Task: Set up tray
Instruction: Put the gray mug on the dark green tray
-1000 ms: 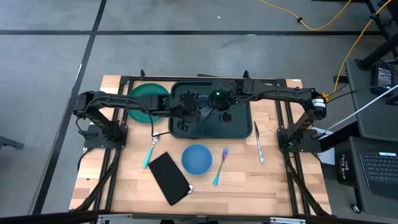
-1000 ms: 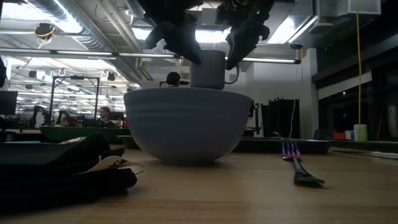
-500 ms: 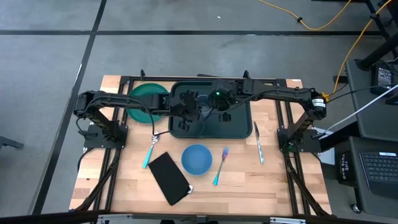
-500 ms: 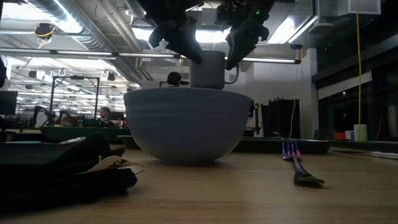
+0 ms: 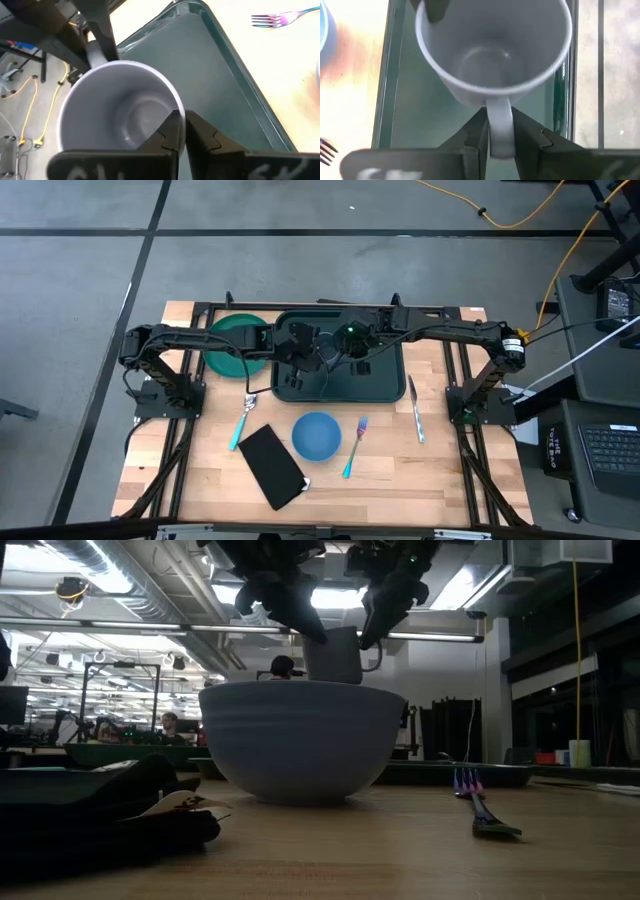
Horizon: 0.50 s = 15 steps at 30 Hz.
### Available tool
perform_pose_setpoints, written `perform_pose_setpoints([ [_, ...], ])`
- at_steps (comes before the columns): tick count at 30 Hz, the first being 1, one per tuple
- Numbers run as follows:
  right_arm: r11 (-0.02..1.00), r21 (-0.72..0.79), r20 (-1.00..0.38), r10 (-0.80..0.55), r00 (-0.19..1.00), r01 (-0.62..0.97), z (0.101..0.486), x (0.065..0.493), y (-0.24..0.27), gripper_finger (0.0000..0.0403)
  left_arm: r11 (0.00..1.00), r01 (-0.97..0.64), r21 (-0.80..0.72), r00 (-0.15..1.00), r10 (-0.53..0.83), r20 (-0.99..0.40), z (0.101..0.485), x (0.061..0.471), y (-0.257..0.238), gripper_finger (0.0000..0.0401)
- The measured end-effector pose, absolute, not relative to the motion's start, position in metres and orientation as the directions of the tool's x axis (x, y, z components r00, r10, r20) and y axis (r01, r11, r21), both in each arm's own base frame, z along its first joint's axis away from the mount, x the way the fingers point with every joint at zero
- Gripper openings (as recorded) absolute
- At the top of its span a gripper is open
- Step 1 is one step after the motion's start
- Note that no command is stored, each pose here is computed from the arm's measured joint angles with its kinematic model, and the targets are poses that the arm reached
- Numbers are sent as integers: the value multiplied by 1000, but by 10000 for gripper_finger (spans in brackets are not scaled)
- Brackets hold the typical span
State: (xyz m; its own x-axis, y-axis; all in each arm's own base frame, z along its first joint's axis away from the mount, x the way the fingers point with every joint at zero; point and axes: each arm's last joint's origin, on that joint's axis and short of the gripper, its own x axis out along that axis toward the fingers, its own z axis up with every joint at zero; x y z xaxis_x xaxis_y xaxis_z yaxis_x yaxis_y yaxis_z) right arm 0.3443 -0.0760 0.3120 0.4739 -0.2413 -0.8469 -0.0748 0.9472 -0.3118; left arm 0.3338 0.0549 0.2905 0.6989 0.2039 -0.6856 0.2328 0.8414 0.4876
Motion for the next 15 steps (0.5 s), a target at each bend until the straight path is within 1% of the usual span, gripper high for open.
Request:
perform_pose_setpoints([
  [10,947,-311,-850,-240,469,-78,312,344,-76,117,847,244,472,671,204,-713,288,330,61,3],
  [15,932,-348,-831,-254,495,-105,322,342,-76,136,834,249,493,673,217,-707,294,324,66,3],
])
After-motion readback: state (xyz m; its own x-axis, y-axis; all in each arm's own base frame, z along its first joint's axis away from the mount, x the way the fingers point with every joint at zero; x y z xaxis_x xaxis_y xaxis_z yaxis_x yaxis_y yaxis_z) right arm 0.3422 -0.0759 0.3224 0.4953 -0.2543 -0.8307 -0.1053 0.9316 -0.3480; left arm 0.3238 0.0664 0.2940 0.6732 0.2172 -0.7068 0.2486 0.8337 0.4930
